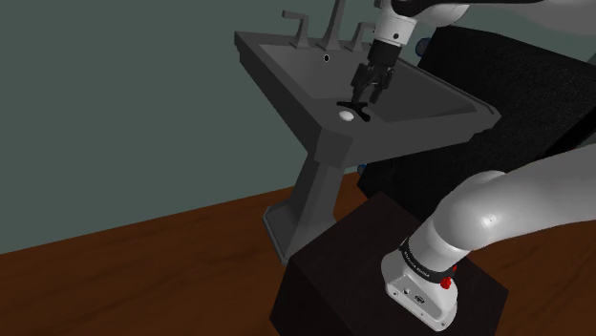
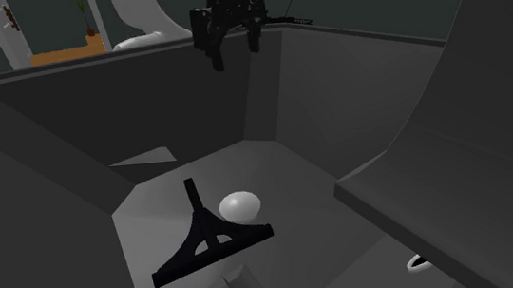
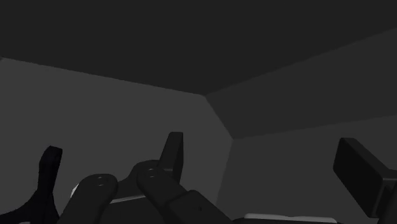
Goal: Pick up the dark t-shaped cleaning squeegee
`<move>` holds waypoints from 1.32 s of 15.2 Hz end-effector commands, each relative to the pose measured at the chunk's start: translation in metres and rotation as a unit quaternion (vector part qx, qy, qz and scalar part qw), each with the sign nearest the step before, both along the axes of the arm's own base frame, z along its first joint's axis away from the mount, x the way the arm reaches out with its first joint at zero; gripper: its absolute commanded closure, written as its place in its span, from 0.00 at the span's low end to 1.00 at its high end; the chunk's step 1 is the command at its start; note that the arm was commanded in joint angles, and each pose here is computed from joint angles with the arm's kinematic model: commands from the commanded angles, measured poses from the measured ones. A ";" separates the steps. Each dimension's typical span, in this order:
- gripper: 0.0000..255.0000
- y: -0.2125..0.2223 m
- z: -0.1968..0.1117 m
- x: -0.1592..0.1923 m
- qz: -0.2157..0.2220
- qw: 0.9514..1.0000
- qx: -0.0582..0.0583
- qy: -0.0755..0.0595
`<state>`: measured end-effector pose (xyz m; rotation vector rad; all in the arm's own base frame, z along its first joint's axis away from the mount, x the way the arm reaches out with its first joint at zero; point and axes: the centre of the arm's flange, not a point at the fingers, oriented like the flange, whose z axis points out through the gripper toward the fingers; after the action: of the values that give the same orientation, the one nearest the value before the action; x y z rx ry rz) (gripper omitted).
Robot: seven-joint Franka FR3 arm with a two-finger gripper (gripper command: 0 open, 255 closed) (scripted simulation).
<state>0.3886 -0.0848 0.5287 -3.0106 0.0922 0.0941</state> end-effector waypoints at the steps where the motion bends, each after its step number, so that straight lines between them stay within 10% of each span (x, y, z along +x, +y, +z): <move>1: 0.00 -0.020 -0.011 0.016 -0.022 1.000 -0.003 0.000; 20: 0.00 -0.215 -0.098 0.109 -0.215 0.976 -0.025 0.000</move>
<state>0.4951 -0.2898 0.4351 -2.9640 0.7230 0.0475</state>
